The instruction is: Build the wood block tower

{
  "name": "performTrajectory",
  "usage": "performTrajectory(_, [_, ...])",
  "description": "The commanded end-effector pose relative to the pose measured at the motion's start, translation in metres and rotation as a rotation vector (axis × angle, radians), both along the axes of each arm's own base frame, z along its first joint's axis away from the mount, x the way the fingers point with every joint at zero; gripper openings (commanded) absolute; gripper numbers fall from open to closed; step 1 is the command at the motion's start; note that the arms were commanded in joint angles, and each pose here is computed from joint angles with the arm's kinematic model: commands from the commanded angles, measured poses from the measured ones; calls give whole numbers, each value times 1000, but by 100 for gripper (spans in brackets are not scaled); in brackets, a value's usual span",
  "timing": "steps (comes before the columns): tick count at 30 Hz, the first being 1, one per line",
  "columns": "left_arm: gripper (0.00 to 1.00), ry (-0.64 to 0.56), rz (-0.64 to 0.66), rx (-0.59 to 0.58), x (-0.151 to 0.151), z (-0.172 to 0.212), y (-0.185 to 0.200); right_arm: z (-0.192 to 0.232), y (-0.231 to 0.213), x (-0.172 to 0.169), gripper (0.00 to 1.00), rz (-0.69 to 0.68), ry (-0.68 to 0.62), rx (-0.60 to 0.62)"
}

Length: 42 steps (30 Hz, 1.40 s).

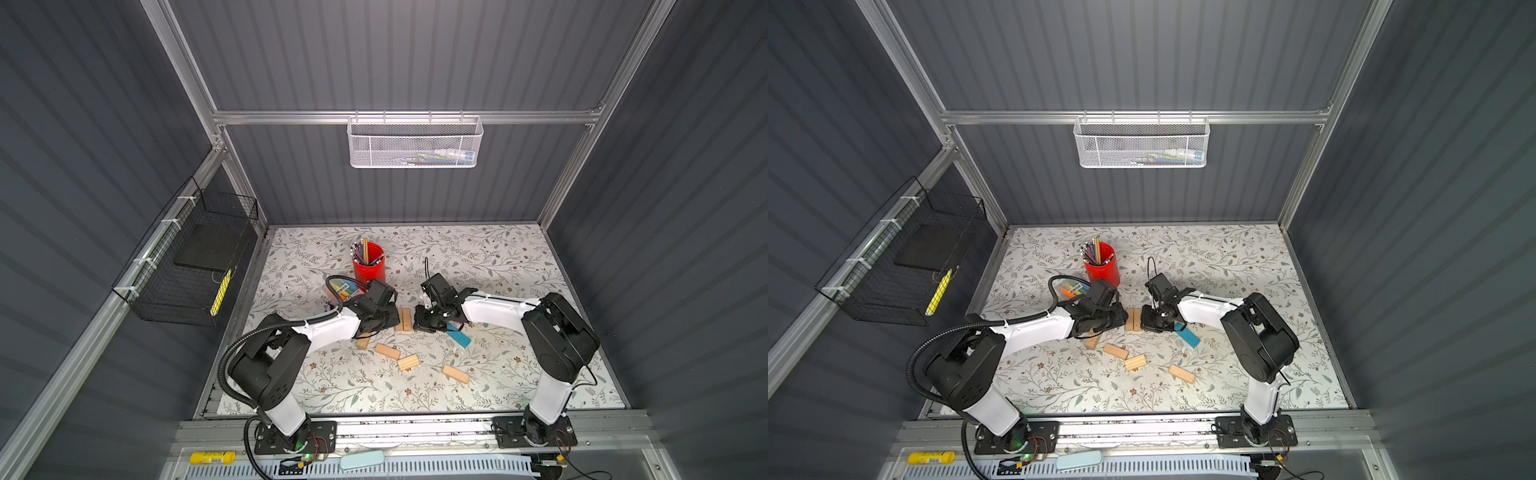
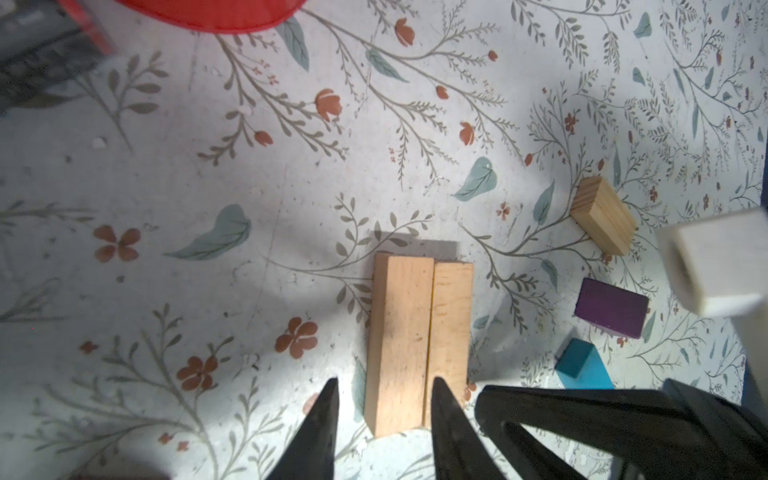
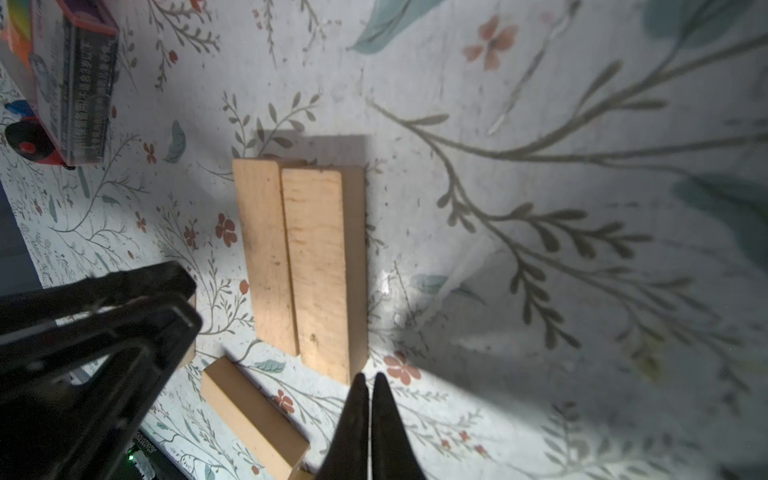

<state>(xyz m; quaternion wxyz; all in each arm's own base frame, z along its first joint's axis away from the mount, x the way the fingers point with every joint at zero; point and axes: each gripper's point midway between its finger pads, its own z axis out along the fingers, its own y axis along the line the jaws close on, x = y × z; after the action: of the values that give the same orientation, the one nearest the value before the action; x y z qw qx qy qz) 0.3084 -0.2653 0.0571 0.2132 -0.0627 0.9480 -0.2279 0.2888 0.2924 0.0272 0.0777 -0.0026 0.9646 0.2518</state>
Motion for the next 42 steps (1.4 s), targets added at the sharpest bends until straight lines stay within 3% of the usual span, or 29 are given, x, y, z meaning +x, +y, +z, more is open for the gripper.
performTrajectory(1, [38,-10,4,28,0,4,9,-8,1,-3,8,7,29,-12])
performTrajectory(22, [38,-14,17,49,-1,6,15,-11,12,3,7,21,30,-3])
performTrajectory(35, [38,-2,12,59,-1,0,14,-13,-3,24,8,16,-18,-114])
performTrajectory(42, [38,-5,18,68,-1,1,16,-17,1,33,7,21,-17,-104])
